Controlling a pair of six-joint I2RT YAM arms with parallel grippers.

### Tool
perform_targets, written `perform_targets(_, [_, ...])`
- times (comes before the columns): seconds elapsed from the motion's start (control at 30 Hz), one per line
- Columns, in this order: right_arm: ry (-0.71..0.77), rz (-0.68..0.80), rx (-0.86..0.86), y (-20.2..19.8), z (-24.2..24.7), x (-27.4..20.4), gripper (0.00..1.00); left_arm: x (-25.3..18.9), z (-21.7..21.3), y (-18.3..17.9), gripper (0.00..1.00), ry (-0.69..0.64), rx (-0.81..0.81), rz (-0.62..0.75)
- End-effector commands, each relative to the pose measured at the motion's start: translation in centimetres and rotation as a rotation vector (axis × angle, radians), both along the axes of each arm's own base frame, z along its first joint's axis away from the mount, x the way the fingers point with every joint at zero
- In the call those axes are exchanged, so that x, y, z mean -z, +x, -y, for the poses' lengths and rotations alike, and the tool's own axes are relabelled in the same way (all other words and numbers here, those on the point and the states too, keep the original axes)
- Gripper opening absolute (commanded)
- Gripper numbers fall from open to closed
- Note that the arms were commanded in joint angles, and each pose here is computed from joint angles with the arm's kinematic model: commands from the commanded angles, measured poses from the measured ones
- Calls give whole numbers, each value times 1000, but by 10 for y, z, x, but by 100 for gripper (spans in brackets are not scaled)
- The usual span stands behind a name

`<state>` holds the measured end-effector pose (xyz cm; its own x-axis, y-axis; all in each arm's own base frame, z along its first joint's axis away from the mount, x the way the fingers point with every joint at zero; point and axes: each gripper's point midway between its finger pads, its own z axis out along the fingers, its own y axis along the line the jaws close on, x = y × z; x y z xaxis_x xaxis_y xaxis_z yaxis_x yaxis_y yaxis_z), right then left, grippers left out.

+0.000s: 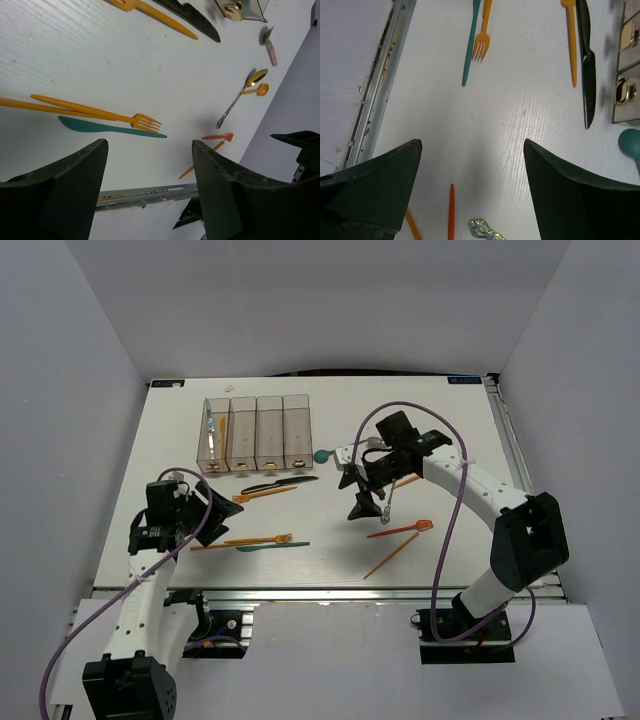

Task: Sort the eating utensils into containers

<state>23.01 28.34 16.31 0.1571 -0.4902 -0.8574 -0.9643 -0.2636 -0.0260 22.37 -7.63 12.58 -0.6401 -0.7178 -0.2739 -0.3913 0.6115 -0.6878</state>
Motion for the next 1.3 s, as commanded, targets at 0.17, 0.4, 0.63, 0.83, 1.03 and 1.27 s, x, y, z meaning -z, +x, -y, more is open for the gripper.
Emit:
perform_targets(0.17, [-52, 130, 18, 13, 11, 11, 88, -7, 7, 15, 78, -43, 35, 48])
perform_targets(0.4, [-45, 154, 6, 22, 6, 10, 88, -57, 0, 54, 68, 113, 183, 243])
perform_targets(0.63, [-36, 157, 20, 29, 3, 5, 88, -129, 35, 97, 61, 286, 569, 570])
perform_targets(0.83, [-32, 155, 53, 34, 10, 1, 88, -97, 117, 92, 55, 408, 980, 606])
perform_targets(1.03, [-42, 142, 104, 42, 25, 2, 88, -39, 142, 98, 42, 597, 1154, 499])
perform_targets(1.27, [-51, 124, 130, 47, 30, 2, 88, -1, 123, 135, 35, 877, 1187, 413])
